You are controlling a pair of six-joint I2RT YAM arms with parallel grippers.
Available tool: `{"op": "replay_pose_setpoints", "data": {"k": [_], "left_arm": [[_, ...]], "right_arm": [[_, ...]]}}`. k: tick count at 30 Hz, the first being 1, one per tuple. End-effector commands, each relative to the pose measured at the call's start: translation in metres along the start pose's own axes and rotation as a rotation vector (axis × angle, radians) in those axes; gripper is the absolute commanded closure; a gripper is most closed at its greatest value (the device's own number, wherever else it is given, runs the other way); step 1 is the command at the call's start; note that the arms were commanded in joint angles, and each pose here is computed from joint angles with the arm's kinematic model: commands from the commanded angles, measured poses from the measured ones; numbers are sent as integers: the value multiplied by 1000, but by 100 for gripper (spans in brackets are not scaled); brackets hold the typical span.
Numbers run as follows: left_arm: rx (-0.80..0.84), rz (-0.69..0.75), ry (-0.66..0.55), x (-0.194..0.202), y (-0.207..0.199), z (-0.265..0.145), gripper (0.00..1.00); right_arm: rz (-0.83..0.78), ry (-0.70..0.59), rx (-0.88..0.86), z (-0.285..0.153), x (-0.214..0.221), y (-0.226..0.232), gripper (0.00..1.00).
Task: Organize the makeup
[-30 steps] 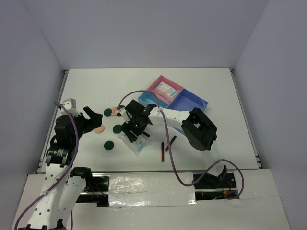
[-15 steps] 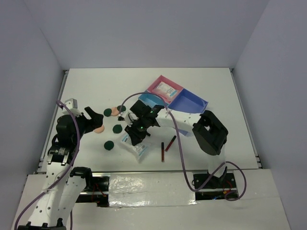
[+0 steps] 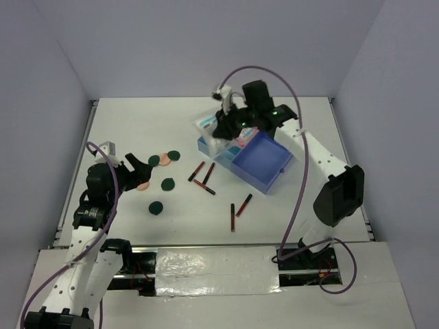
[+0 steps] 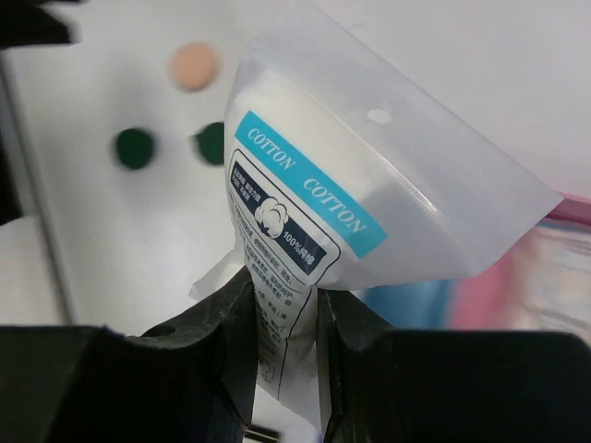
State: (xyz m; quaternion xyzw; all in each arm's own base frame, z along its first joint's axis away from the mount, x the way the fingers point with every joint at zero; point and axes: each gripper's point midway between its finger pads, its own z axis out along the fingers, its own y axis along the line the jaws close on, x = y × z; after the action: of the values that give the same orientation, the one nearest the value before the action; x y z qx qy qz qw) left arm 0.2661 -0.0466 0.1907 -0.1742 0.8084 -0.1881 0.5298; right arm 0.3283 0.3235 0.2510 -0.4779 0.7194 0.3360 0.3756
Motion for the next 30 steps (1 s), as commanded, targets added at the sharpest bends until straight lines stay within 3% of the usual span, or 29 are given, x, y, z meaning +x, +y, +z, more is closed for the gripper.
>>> {"op": "replay_pose_setpoints", "data": {"k": [1,5,11,15,26,30], "left_arm": [[50,-24,-43,-10,-10,2,11],[47,-20,-41,-10,-10,2,11],[50,-23,-31,-7,-10,2,11],[41,-24,-25,-4,-7,0,11],[17,-24,-20,2,-1,-5,10],[21,-29,-19,3,-1,-4,11]], "right_arm": [[-47,-70,229,-39,-26,-70,79],[-61,-68,380,-56,-29,-124,78],[-104,33,502,-46,4,-189,75],[-97,80,492,-31,20,-206,72],[-122,257,449,-3,81,-226,42],[-177,339,388,-2,101,-222,40]]}}
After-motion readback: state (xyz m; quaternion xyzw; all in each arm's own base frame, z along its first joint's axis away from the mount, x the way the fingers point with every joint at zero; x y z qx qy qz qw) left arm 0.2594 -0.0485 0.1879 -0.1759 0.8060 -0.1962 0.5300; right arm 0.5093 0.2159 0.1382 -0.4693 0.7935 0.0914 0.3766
